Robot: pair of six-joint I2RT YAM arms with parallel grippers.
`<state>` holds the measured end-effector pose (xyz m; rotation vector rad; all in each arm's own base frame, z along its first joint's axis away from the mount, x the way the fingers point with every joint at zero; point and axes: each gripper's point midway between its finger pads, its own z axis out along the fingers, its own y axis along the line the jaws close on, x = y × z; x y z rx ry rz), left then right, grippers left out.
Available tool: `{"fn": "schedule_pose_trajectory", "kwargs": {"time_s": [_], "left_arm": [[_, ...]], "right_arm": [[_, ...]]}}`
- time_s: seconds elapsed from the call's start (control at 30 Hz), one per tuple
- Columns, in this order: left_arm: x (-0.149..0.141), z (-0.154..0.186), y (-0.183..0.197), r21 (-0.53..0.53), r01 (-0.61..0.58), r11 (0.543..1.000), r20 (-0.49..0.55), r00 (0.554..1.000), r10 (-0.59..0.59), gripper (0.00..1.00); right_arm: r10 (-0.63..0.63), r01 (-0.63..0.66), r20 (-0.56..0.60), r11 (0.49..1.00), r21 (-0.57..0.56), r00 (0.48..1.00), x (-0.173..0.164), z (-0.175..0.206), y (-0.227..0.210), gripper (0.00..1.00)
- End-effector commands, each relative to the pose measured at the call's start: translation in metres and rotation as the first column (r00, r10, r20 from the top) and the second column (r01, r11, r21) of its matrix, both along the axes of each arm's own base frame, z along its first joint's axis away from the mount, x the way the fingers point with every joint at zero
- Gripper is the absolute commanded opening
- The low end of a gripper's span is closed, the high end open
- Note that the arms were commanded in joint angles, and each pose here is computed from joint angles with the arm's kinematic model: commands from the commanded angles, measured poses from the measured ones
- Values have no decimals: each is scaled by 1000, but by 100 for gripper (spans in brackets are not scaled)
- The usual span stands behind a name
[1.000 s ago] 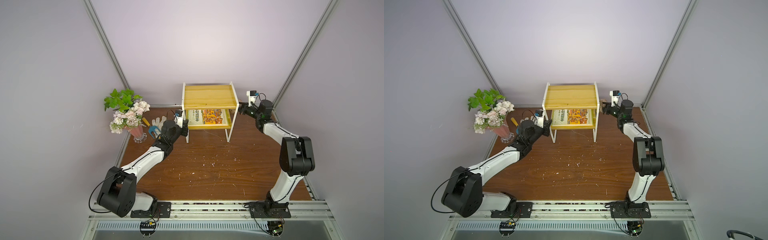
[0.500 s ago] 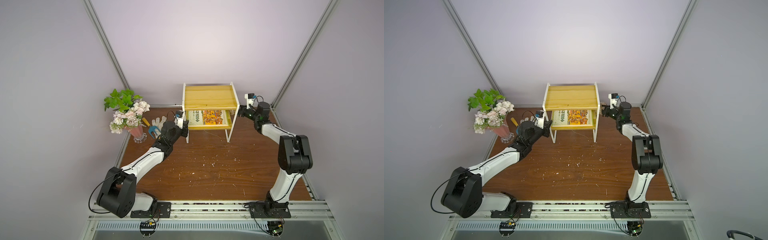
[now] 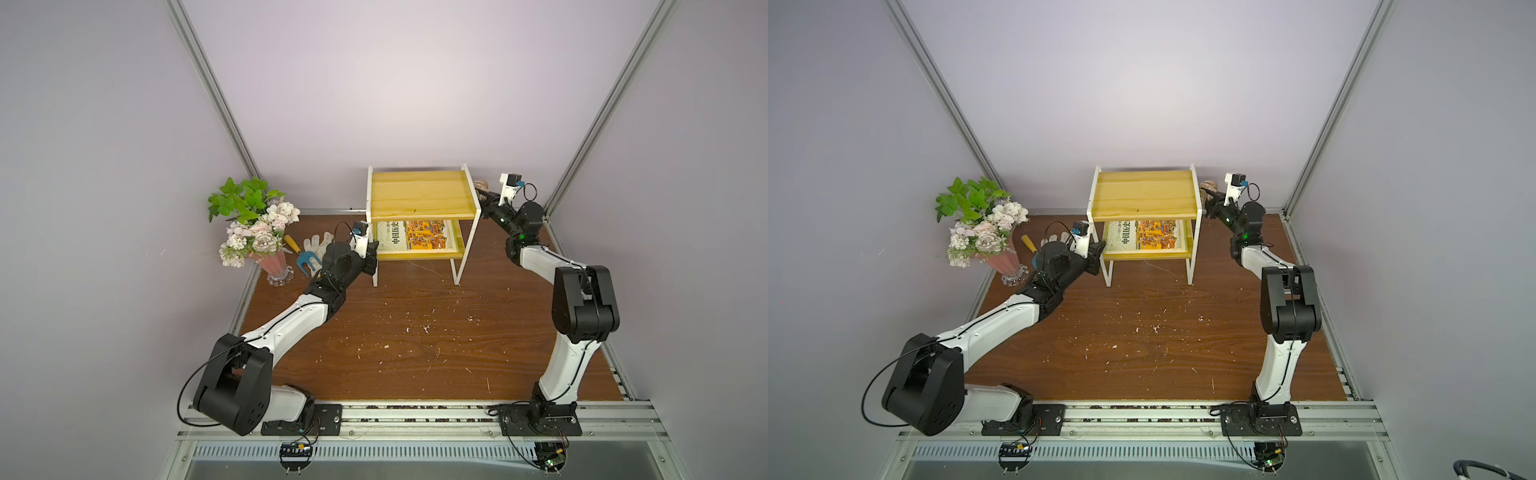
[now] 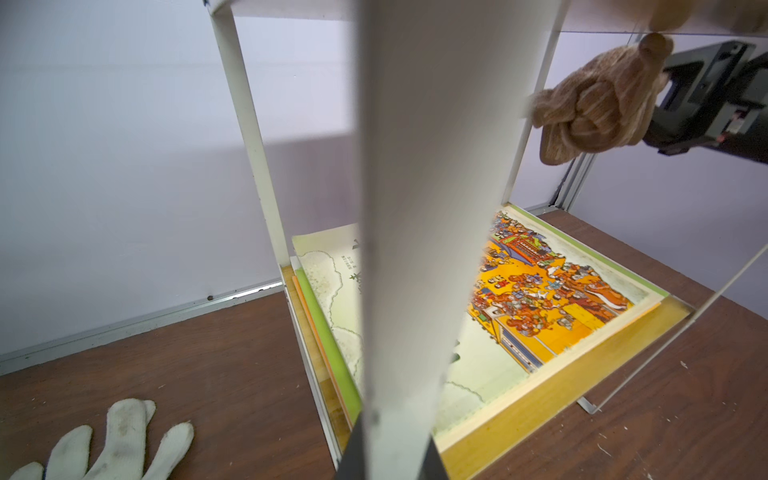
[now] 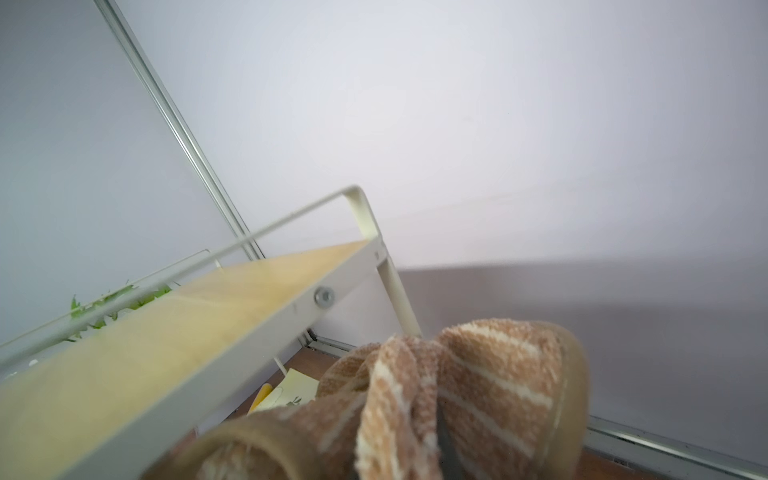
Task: Wipe the bookshelf clean with a cloth
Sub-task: Wipe the dust from the shelf.
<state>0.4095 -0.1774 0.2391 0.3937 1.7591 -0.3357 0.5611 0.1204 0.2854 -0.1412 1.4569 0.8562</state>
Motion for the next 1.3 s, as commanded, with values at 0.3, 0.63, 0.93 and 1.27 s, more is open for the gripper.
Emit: {"fn": "schedule_pose_trajectory", "kwargs": {"time_s": [0.3, 0.63, 0.93, 1.27], "left_arm": [[-6, -9, 0, -12, 6, 1000, -68, 998, -7, 0], [-8, -4, 0, -28, 11, 1000, -48, 999, -12, 0], [-11, -6, 1, -54, 11, 999, -33, 999, -13, 0], [-11, -2, -2, -86, 17, 996, -39, 999, -20, 0]], "right_arm": [[-200, 208, 120, 976, -58, 972, 21, 80, -23, 0], [283, -283, -10, 958, -34, 959, 57, 65, 56, 0], [245, -297, -280, 941, -162, 928, 44, -65, 44, 0], [-415, 417, 54, 887, -197, 908, -23, 64, -68, 0]]}}
